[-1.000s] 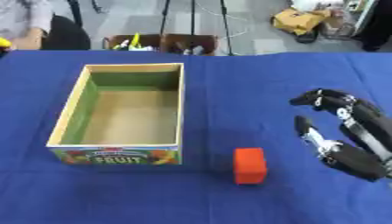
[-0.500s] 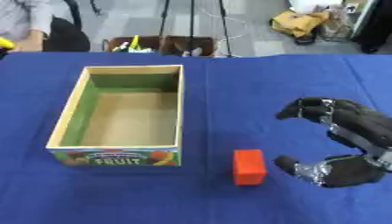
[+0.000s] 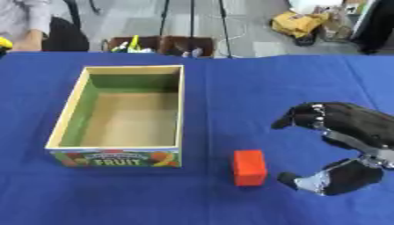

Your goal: Pick up objects on the table and place them in the box.

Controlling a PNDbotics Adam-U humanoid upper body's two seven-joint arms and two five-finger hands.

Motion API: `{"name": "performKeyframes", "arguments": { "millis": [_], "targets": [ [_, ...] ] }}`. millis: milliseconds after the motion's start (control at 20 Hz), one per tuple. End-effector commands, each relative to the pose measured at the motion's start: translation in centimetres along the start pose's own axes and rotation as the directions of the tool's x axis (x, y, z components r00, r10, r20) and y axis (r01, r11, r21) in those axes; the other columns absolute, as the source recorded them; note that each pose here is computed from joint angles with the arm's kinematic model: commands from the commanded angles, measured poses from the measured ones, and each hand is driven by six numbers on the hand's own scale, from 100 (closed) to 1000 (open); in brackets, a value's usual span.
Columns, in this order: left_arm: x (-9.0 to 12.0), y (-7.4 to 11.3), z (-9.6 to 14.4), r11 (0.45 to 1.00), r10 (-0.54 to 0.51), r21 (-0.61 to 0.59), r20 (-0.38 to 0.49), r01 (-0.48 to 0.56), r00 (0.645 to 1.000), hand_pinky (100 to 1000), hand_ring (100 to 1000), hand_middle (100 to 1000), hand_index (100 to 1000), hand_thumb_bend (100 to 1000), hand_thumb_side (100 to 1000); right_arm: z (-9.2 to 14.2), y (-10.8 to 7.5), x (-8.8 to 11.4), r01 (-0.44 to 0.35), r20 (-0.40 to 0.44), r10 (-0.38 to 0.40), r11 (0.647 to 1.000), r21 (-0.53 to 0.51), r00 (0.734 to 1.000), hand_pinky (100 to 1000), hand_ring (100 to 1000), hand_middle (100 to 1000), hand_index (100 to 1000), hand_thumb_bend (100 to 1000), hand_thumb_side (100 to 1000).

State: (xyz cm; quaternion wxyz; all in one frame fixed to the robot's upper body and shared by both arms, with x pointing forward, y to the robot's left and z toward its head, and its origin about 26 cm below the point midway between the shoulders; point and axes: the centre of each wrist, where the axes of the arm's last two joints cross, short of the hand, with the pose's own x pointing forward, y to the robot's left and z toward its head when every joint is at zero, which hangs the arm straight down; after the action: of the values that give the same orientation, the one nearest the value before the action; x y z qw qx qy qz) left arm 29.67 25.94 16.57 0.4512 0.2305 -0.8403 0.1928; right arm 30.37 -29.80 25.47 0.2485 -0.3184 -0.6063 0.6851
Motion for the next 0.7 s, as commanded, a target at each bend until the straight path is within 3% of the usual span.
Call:
{"name": "performKeyframes", "arguments": {
  "millis": [50,250,500,700],
  "targets": [
    [0.6,0.2,-0.2,1.000,-0.003,-0.011,0.031,0.003,1.000,271,506,545,412,100,835,0.3,-1.3,0.2,-0.066,0.006,0.066,0.996,0.051,0.998,730,842,738,895,282,579],
    [0.6,0.2,-0.2,1.000,-0.005,-0.014,0.029,0.005,1.000,269,504,545,411,100,835,-0.1,-1.7,0.3,-0.084,0.016,0.082,0.991,0.105,0.996,737,855,782,907,341,589],
    [0.6,0.2,-0.1,1.000,-0.006,-0.019,0.028,0.006,1.000,268,503,545,411,100,835,-1.0,-1.8,0.0,-0.111,0.048,0.105,0.982,0.155,0.993,751,870,799,937,518,617],
    [0.6,0.2,-0.1,1.000,-0.007,-0.020,0.026,0.008,1.000,267,501,545,411,100,835,-1.8,-1.7,-0.6,-0.126,0.056,0.117,0.975,0.182,0.991,750,871,808,950,554,618]
  ]
}}
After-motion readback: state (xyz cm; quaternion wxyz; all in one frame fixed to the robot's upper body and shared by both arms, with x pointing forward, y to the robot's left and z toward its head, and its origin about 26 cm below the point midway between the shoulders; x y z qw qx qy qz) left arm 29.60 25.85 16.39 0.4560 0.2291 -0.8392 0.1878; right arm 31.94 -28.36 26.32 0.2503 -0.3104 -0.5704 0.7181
